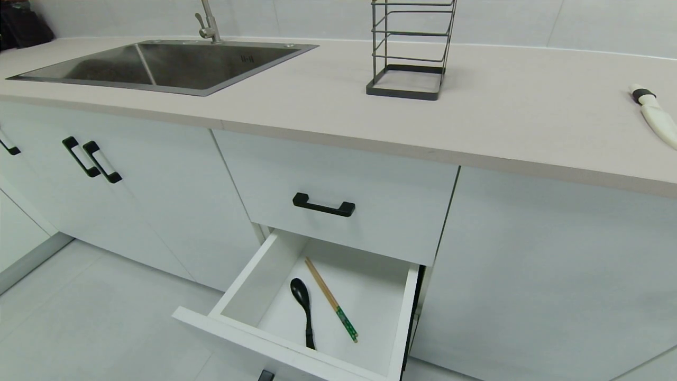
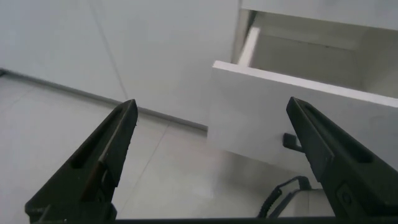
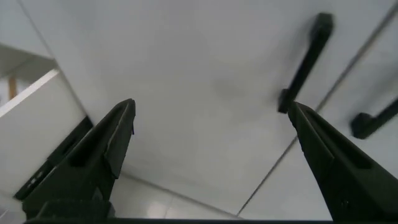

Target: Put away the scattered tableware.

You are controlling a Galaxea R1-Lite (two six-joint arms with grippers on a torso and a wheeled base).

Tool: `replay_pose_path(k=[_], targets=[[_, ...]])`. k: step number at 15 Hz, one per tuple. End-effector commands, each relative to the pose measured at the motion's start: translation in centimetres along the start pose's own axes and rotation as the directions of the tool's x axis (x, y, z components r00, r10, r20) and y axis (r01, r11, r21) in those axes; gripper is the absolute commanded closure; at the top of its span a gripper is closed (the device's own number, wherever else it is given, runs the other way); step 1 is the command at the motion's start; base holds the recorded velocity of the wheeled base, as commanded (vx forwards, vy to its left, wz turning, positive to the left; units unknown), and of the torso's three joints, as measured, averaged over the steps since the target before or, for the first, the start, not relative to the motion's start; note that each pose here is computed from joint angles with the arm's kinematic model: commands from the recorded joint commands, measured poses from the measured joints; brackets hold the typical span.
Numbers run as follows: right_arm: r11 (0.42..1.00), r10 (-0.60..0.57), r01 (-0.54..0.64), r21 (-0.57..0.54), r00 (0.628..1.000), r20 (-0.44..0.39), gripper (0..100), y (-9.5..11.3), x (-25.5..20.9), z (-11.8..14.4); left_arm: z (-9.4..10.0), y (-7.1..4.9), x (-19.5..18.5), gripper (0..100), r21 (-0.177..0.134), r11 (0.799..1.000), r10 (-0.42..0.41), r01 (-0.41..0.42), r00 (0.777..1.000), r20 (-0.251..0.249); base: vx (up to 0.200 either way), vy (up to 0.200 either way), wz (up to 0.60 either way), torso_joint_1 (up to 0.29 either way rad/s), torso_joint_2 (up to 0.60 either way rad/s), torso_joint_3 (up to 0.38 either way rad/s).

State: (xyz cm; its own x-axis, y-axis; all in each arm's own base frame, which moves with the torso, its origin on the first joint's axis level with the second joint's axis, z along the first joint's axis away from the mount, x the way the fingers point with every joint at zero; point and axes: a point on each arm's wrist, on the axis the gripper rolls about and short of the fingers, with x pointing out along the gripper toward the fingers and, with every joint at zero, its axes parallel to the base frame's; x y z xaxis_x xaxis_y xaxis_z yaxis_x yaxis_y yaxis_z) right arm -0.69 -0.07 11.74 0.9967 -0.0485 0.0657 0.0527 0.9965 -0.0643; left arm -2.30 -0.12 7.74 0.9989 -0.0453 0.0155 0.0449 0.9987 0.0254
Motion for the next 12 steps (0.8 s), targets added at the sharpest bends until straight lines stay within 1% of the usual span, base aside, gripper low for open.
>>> replay_pose_path(k=[1, 2, 3, 4, 5, 6, 7, 8, 9, 10, 11, 12], targets=[[0.999, -0.048, 0.048, 0.001, 0.995, 0.092, 0, 0.0, -1.2, 0.1, 2.4, -0.2, -0.5, 0, 0.032, 0.994, -0.104, 0.100, 0.987, 0.125, 0.000, 0.000, 0.00, 0.000, 0.00, 0.000], [0.998, -0.066, 0.066, -0.001, 0.996, 0.067, 0, 0.1, -1.2, -0.6, 5.7, -0.3, -0.8, 0, 0.046, 0.980, -0.198, 0.193, 0.963, 0.181, 0.000, 0.000, 0.00, 0.000, 0.00, 0.000], [0.998, -0.063, 0.063, -0.006, 0.998, 0.018, 0, 0.2, -1.1, -1.4, 7.5, -0.4, -0.4, 0, 0.039, 0.967, -0.254, 0.251, 0.955, 0.156, 0.000, 0.000, 0.00, 0.000, 0.00, 0.000], [0.998, -0.060, 0.060, -0.007, 0.998, -0.022, 0, 0.2, -1.0, -2.4, 8.7, -0.4, 0.5, 0, 0.005, 0.947, -0.321, 0.322, 0.941, 0.105, 0.000, 0.000, 0.00, 0.000, 0.00, 0.000], [0.998, -0.057, 0.057, -0.002, 0.997, -0.049, 0, 0.3, -1.0, -2.7, 9.0, -0.5, 1.5, 0, -0.046, 0.915, -0.398, 0.400, 0.916, 0.048, 0.000, 0.000, 0.00, 0.000, 0.00, 0.000], [0.998, -0.055, 0.055, -0.006, 0.995, -0.077, 0, 0.3, -1.0, -3.0, 8.8, -0.6, 2.8, 0, -0.106, 0.885, -0.459, 0.454, 0.888, -0.029, 0.000, 0.000, 0.00, 0.000, 0.00, 0.000], [0.999, -0.049, 0.048, -0.007, 0.993, -0.109, 0, 0.3, -1.0, -3.4, 8.6, -0.6, 3.8, 0, -0.146, 0.871, -0.485, 0.470, 0.869, -0.099, 0.000, 0.000, 0.00, 0.000, 0.00, 0.000], [1.000, -0.010, 0.010, 0.000, 0.986, -0.164, 0, 0.4, -1.1, -3.9, 8.2, -0.7, 5.0, 0, -0.191, 0.863, -0.499, 0.468, 0.848, -0.178, 0.000, 0.000, 0.00, 0.000, 0.00, 0.000], [1.000, 0.024, -0.023, 0.008, 0.986, -0.165, 0, 0.5, -1.1, -4.0, 7.8, -0.7, 5.9, 0, -0.231, 0.858, -0.509, 0.460, 0.823, -0.252, 0.000, 0.000, 0.00, 0.000, 0.00, 0.000], [0.999, 0.037, -0.034, 0.020, 0.985, -0.167, 0, 0.5, -1.1, -4.0, 7.2, -0.8, 6.9, 0, -0.269, 0.851, -0.520, 0.450, 0.789, -0.326, 0.000, 0.000, 0.00, 0.000, 0.00, 0.000], [0.999, 0.038, -0.035, 0.017, 0.986, -0.162, 0, 0.5, -1.1, -3.9, 6.7, -0.9, 7.6, 0, -0.299, 0.847, -0.528, 0.439, 0.754, -0.390, 0.000, 0.000, 0.00, 0.000, 0.00, 0.000], [0.999, 0.034, -0.034, 0.004, 0.987, -0.158, 0, 0.5, -1.1, -3.9, 6.2, -1.0, 8.1, 0, -0.312, 0.839, -0.543, 0.445, 0.709, -0.450, 0.000, 0.000, 0.00, 0.000, 0.00, 0.000]])
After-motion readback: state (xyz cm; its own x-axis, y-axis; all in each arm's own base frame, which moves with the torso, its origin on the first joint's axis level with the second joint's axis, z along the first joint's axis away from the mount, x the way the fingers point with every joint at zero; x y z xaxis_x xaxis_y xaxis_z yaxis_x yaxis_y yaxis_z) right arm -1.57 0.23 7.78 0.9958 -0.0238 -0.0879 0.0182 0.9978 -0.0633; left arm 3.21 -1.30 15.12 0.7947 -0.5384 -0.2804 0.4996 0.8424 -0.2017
